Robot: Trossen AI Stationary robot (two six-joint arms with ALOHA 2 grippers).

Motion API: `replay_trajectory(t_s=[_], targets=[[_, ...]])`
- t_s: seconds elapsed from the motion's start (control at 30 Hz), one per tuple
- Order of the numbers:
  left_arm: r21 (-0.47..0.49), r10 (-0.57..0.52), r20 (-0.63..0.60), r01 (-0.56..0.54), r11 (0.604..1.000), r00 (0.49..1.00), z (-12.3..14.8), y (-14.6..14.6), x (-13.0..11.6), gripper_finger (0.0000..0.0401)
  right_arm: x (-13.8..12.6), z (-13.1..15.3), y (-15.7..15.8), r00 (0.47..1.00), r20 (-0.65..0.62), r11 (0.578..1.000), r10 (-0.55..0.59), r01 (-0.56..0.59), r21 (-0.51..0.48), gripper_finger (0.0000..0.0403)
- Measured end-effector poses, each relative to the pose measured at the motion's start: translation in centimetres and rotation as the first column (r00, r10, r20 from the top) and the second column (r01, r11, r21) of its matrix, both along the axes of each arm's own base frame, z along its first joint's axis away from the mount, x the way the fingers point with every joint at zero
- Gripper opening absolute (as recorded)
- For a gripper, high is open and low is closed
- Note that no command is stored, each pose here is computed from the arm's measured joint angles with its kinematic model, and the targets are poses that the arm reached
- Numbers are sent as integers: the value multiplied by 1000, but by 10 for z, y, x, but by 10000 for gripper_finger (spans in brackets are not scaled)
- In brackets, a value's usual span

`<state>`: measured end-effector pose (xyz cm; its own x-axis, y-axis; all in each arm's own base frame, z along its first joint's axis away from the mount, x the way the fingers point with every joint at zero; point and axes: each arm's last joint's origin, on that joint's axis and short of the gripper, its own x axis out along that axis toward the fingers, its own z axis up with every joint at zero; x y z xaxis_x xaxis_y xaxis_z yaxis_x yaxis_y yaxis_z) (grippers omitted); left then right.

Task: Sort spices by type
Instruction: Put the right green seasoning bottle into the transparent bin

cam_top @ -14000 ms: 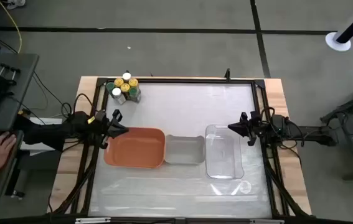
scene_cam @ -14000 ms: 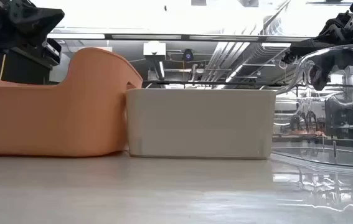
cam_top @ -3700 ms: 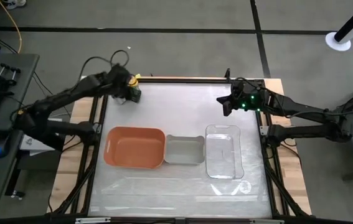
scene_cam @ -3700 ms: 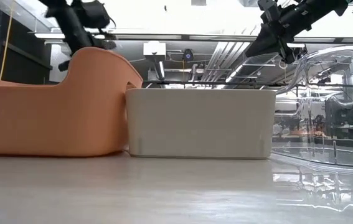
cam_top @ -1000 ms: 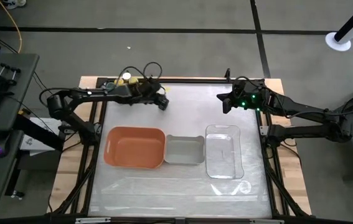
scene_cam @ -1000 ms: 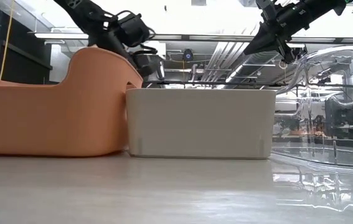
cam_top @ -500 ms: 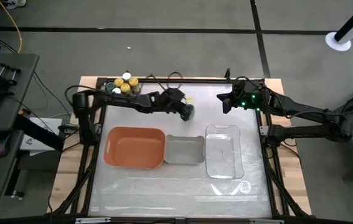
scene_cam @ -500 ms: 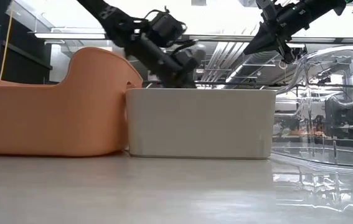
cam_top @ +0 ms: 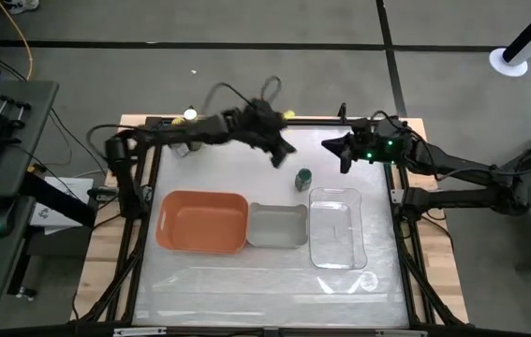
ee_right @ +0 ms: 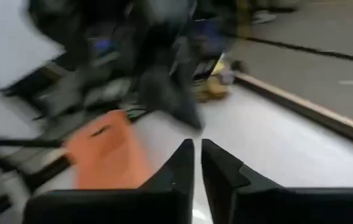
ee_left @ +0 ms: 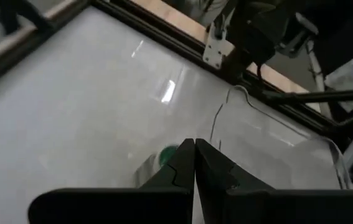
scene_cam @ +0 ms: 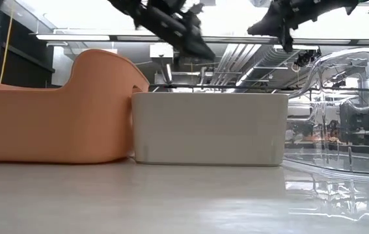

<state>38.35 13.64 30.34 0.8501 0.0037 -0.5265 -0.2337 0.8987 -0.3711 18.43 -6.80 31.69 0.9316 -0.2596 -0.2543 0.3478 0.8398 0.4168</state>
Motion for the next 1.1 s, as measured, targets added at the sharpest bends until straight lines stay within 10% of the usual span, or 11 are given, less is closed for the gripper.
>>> replay_trajectory(t_s=[0.2,0.47,1.1], targets=[[117,32,133,-48,992,991,63,-7,-80,0,31,-6,-2,949,-266,985,168,-175,-4,149],[99,206,329,-251,963,921,81,-45,-171,0,84,-10,-17,664,-727,934,176,-345,-89,302],[34,290,357,-323,946,888,51,-70,-212,0,138,-68,-19,357,-858,843,368,-517,146,328]])
